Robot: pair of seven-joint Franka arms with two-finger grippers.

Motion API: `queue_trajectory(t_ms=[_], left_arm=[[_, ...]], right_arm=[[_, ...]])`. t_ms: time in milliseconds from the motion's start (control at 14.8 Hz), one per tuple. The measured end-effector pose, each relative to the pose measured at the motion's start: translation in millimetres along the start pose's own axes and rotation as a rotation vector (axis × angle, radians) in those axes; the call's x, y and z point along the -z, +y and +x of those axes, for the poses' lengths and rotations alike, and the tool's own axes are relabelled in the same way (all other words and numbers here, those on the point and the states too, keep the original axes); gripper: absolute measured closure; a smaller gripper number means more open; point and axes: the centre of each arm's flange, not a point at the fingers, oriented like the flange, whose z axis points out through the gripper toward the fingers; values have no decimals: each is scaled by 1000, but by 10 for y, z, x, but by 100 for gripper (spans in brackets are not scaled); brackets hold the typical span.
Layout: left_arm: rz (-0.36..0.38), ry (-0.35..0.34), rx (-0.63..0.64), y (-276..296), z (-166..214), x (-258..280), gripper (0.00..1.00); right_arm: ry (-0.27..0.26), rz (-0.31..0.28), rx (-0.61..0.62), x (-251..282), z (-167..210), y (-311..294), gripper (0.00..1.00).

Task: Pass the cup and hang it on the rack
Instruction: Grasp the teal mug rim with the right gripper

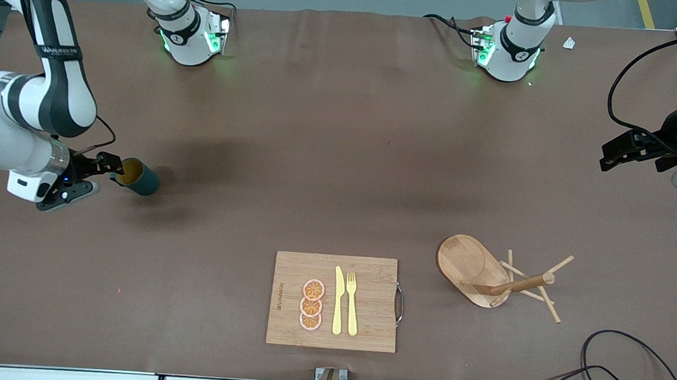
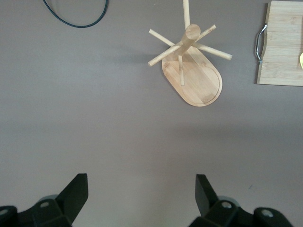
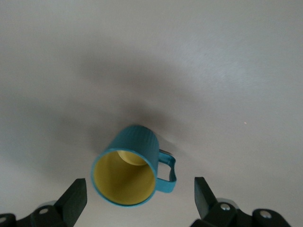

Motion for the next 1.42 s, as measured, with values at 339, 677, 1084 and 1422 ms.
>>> queue_trajectory(t_ms=[339, 677, 1084, 1422], left_arm=[[0, 0, 0, 0, 0, 0, 0], [0, 0, 0, -1, 0, 0, 0], [0, 0, 0, -1, 0, 0, 0], [0, 0, 0, -1, 0, 0, 0]], right_arm=[[-11, 6, 133, -459, -19, 206, 9], [-27, 19, 167, -647, 11, 189, 45], [-46, 40, 177, -696, 53, 67, 96], [-74, 35, 85, -300, 491, -752, 96]])
